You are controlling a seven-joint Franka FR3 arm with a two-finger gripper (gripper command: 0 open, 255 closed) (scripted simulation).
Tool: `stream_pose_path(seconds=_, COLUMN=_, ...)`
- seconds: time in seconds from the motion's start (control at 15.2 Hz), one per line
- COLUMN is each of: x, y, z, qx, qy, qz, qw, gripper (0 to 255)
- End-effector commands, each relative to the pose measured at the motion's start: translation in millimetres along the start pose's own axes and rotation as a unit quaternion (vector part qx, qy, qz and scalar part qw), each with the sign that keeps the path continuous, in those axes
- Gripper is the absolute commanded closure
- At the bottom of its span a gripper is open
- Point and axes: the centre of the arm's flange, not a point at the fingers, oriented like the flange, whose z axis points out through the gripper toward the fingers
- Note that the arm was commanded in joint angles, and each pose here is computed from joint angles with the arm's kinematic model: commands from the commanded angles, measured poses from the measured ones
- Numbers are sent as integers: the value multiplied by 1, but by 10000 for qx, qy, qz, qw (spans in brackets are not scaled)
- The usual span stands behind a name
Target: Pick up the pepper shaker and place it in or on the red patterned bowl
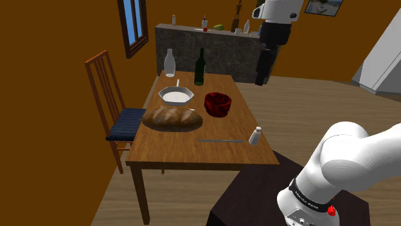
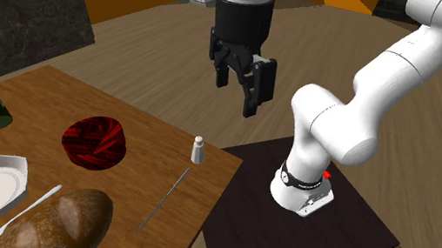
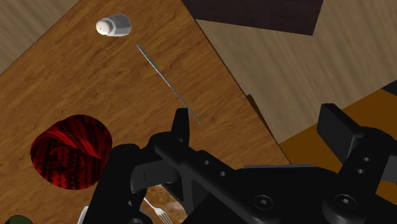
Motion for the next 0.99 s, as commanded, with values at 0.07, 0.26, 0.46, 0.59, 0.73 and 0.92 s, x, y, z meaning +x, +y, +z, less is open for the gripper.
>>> stream_pose_path(seconds=0.07, x=-4, y=7, z=11, qx=-14, qy=36, qz=-27, qw=10000, gripper=0)
stream_pose_path(seconds=0.26, x=-14, y=27, z=43, qx=-55, qy=142, qz=-108, qw=9998, gripper=0)
stream_pose_path(seconds=0.46, x=-24, y=48, z=76, qx=-96, qy=249, qz=-189, qw=9995, gripper=0)
stream_pose_path(seconds=0.59, x=-29, y=62, z=97, qx=-124, qy=320, qz=-243, qw=9991, gripper=0)
stream_pose_path(seconds=0.73, x=-35, y=76, z=119, qx=-151, qy=391, qz=-297, qw=9987, gripper=0)
stream_pose_path(seconds=0.92, x=-42, y=98, z=152, qx=-193, qy=497, qz=-378, qw=9979, gripper=0)
